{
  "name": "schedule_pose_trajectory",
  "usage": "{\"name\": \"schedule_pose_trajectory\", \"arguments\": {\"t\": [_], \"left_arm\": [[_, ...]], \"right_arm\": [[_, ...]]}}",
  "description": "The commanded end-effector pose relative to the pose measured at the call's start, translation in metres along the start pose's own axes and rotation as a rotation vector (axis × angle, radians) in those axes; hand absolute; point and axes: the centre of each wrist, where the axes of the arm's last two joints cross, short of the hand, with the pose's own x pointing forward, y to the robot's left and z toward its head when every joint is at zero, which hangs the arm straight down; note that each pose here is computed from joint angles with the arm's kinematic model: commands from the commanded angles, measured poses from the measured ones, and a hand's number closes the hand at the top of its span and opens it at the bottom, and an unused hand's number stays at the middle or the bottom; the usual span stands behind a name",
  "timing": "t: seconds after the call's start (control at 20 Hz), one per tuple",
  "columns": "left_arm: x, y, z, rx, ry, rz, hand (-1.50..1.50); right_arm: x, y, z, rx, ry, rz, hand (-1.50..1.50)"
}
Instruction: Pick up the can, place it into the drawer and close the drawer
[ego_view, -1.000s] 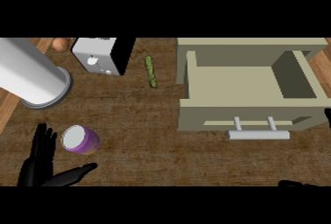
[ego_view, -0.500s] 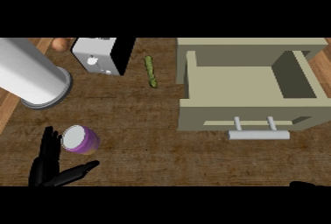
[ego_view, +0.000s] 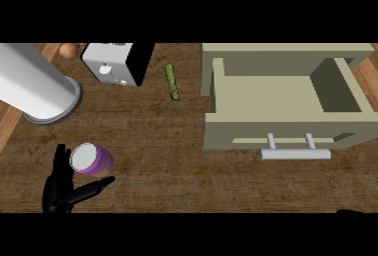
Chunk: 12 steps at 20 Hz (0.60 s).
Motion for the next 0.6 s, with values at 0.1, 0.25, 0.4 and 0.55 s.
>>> {"name": "schedule_pose_trajectory", "arguments": {"t": [0.1,0.25,0.4,0.55], "left_arm": [[-0.01,-0.013,-0.029,-0.007,0.014,0.017,-1.5],[-0.009,0.005,-0.027,-0.003,-0.005,-0.002,-1.5],[-0.014,-0.015,-0.018,-0.032,-0.013,0.007,-1.5],[0.006,-0.006,-0.051,-0.09,-0.03,0.015,-1.5]], "right_arm": [[-0.011,0.001,0.002,0.002,0.001,-0.009,-1.5],[-0.008,-0.004,-0.002,0.017,0.012,-0.002,-1.5],[0.017,-0.008,0.007,0.012,-0.005,0.015,-1.5],[0.001,0.006,-0.009,-0.005,-0.001,0.018,-1.5]]}}
